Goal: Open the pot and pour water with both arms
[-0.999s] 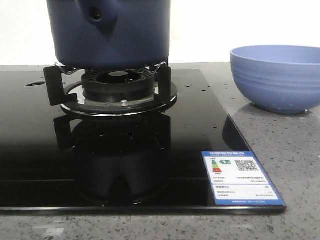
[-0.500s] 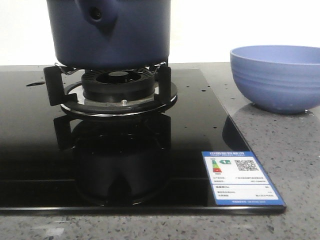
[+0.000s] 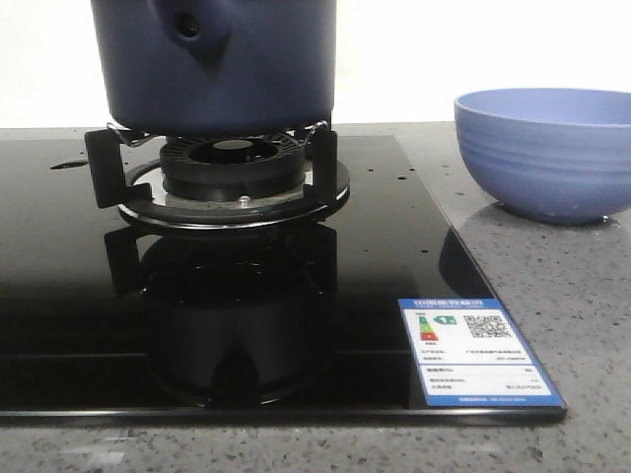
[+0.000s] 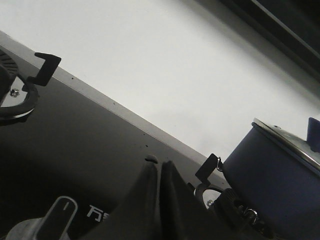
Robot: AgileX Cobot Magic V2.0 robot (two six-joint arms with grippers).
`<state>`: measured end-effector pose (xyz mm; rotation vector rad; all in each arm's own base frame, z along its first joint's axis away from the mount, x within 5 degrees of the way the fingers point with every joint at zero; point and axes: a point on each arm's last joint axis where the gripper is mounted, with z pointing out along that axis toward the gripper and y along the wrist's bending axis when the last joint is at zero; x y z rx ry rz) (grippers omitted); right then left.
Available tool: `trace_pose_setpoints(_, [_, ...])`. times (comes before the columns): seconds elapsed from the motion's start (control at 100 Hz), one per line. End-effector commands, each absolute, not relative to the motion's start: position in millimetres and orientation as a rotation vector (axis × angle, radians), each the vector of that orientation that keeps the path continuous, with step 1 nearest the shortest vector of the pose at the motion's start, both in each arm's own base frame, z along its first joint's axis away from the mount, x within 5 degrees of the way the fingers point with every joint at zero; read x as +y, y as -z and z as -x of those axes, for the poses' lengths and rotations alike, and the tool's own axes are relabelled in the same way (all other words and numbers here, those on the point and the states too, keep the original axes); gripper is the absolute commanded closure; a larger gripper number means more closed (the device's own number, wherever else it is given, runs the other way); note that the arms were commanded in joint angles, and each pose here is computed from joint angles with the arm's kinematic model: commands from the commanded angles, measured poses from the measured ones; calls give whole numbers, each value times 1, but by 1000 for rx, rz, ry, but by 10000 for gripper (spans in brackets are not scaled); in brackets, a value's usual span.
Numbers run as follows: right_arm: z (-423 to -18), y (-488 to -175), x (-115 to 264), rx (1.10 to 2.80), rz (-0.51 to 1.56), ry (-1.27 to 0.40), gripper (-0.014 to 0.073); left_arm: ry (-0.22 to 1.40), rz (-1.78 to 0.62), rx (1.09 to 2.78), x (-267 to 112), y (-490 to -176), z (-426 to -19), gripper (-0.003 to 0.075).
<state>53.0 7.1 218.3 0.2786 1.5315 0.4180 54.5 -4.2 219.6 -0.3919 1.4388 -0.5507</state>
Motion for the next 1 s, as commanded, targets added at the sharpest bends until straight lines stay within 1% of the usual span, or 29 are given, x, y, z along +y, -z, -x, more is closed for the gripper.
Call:
trace_pose_setpoints(0.0, [-46,-254,5,1428,-207,-340,654,530,332,1334,-3,-249,-47,741])
trace_pose_setpoints(0.04, [-46,-262,6,1456,-157,-294,653,495,280,1369,-5,-258,-46,741])
trace_pose_setpoints(0.05, [-47,-263,7,1489,-142,-284,652,482,263,1384,-6,-261,-46,741])
trace_pose_setpoints(0.09, [-48,-270,8,1531,-107,-255,653,446,215,1430,-8,-271,-45,741])
trace_pose_setpoints(0.18, [-57,-282,9,1650,-60,-217,653,391,156,1523,-10,-291,-49,741])
trace_pose_setpoints(0.28, [-73,-296,11,1808,-18,-187,653,359,106,1564,-12,-317,-53,741])
trace_pose_setpoints(0.35, [-82,-304,12,1901,16,-178,658,303,32,1592,-13,-332,-56,741])
trace_pose_setpoints(0.41, [-88,-311,14,1933,41,-182,658,253,-36,1614,-14,-341,-57,741])
trace_pose_setpoints(0.48, [-94,-316,16,1945,83,-184,658,238,-85,1630,-16,-348,-58,740])
trace_pose_setpoints(0.59, [-96,-319,19,1932,157,-180,656,316,-103,1621,-21,-352,-58,734])
trace_pose_setpoints(0.64, [-96,-319,20,1929,169,-186,654,331,-152,1623,-24,-352,-58,710])
trace_pose_setpoints(0.68, [-96,-319,21,1928,178,-192,645,350,-184,1626,-26,-351,-58,676])
trace_pose_setpoints(0.72, [-96,-319,22,1930,181,-199,608,376,-200,1627,-28,-351,-59,630])
trace_pose_setpoints(0.77, [-95,-319,23,1927,186,-216,536,415,-208,1624,-30,-352,-59,559])
trace_pose_setpoints(0.8, [-95,-320,24,1923,179,-227,464,435,-216,1623,-32,-352,-60,515])
trace_pose_setpoints(0.82, [-95,-320,24,1923,178,-230,432,440,-225,1622,-32,-352,-60,481])
trace_pose_setpoints(0.87, [-96,-321,24,1915,172,-238,296,454,-246,1629,-34,-352,-62,407])
trace_pose_setpoints(0.9, [-96,-321,24,1913,170,-239,235,464,-255,1631,-35,-352,-63,364])
trace_pose_setpoints(0.94, [-96,-321,24,1906,168,-238,171,480,-267,1633,-37,-352,-64,333])
trace_pose_setpoints(0.989, [-96,-322,24,1903,167,-237,148,496,-280,1628,-39,-352,-67,321])
